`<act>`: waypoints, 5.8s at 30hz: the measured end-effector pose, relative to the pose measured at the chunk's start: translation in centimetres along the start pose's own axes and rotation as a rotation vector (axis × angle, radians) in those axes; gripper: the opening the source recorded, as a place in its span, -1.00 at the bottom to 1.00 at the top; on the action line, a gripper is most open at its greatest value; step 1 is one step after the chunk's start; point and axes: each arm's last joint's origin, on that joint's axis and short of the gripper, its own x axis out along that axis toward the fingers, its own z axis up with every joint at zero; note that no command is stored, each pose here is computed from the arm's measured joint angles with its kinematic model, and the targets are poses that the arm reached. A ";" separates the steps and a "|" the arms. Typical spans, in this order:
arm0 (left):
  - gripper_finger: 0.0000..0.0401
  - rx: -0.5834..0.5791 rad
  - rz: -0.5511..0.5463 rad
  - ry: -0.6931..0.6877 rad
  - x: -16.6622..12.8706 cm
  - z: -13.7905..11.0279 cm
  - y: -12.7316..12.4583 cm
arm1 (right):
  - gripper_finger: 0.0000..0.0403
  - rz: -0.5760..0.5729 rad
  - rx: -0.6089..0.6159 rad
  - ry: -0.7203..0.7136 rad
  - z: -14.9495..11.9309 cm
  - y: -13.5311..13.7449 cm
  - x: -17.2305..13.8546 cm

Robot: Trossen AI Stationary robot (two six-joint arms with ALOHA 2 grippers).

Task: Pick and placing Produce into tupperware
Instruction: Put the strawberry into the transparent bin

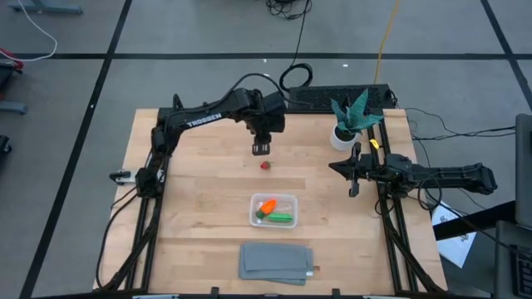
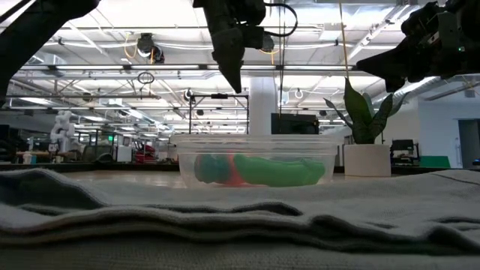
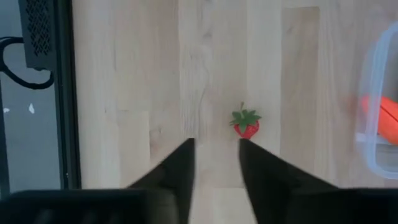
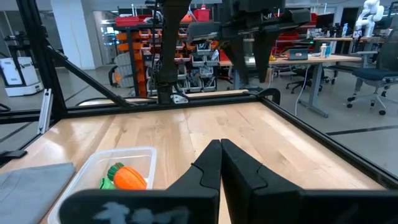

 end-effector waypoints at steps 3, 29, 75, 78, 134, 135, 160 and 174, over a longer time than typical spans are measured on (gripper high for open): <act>-0.08 0.001 -0.001 0.000 0.0 0.0 0.0 | -1.00 0.000 0.000 0.000 0.0 0.0 0.0; 0.47 -0.033 -0.202 0.093 8.8 -2.4 -2.3 | -1.00 -0.002 0.011 0.022 -0.2 0.0 0.0; 0.47 -0.103 -0.181 0.038 14.6 -5.1 -2.5 | -1.00 -0.005 0.006 0.037 -0.4 0.0 0.0; 0.47 -0.099 -0.178 0.030 14.6 -5.0 -2.5 | -1.00 -0.006 0.007 0.037 -0.4 0.0 0.0; 0.47 0.013 -0.128 0.022 16.1 -5.8 -3.1 | -1.00 -0.005 0.007 0.037 -0.4 0.0 0.0; 0.47 0.015 -0.127 0.024 16.3 -6.0 -3.2 | -1.00 -0.006 0.007 0.037 -0.4 0.0 0.0; 0.46 0.016 -0.114 -0.006 16.9 -6.5 -3.3 | -1.00 -0.006 0.007 0.037 -0.4 0.0 0.0; -0.16 0.020 -0.101 -0.014 16.9 -6.4 -3.2 | -1.00 -0.006 0.006 0.037 -0.4 0.0 0.0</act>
